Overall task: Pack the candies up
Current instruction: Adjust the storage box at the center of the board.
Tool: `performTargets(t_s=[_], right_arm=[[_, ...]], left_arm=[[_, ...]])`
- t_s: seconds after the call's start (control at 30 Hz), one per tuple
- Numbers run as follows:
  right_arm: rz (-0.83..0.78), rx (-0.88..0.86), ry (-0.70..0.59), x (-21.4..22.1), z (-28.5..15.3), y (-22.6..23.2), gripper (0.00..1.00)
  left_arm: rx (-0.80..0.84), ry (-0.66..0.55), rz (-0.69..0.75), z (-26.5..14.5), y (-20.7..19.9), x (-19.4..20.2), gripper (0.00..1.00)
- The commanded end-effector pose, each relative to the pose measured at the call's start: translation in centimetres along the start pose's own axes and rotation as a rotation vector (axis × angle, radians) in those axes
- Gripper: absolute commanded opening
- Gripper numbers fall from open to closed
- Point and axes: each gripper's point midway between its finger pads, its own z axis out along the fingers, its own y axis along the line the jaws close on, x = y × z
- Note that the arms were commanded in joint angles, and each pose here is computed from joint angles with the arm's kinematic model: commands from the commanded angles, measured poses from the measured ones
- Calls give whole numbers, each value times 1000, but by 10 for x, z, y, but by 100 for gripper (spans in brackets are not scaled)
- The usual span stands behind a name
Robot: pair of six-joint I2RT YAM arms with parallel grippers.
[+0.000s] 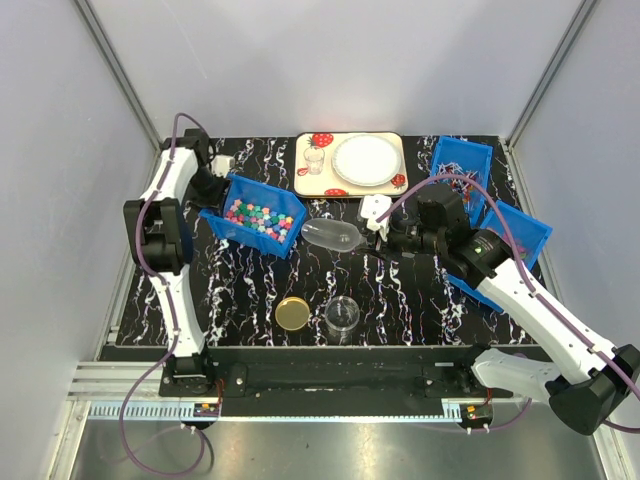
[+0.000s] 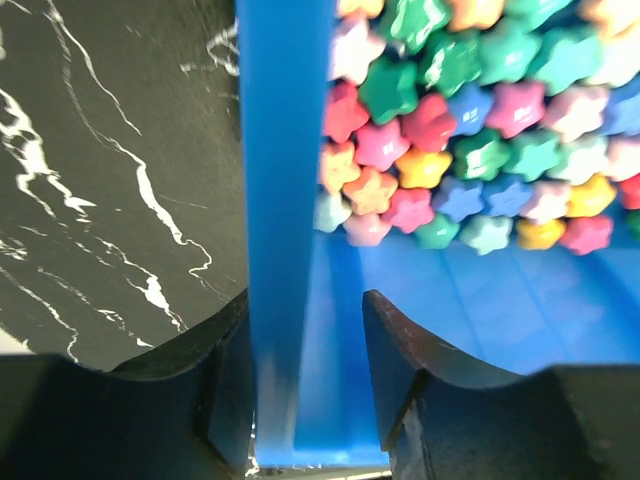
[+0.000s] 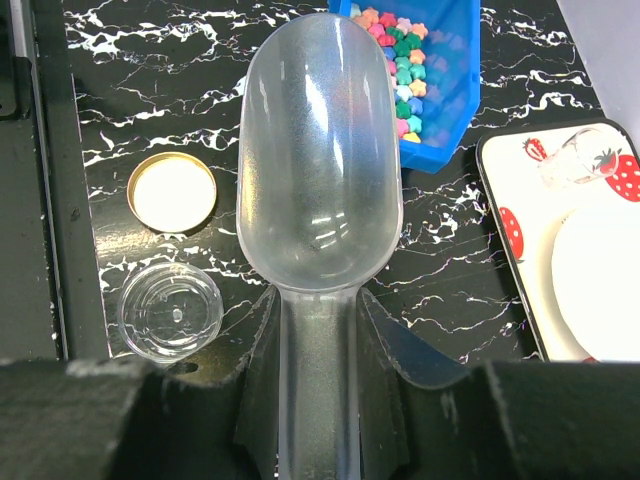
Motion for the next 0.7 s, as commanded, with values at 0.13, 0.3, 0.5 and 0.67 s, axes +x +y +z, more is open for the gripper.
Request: performTargets(t_s=[0.13,0.3,0.5,0.67], right_arm=[[-21,-5,-53,-17,-3,1,0],[-15,-11,-49,-16,-2,1,0],[-11,-20,-46,-17,0,2,0],[-10,-25,-46,-18,0,2,0]], left_arm=[[54,-4,2,-3,14,-3,41],[71,7,2,3,13,-1,34],[79,33,2,14,13,2,30],[68,65,2,22,16,8,20]])
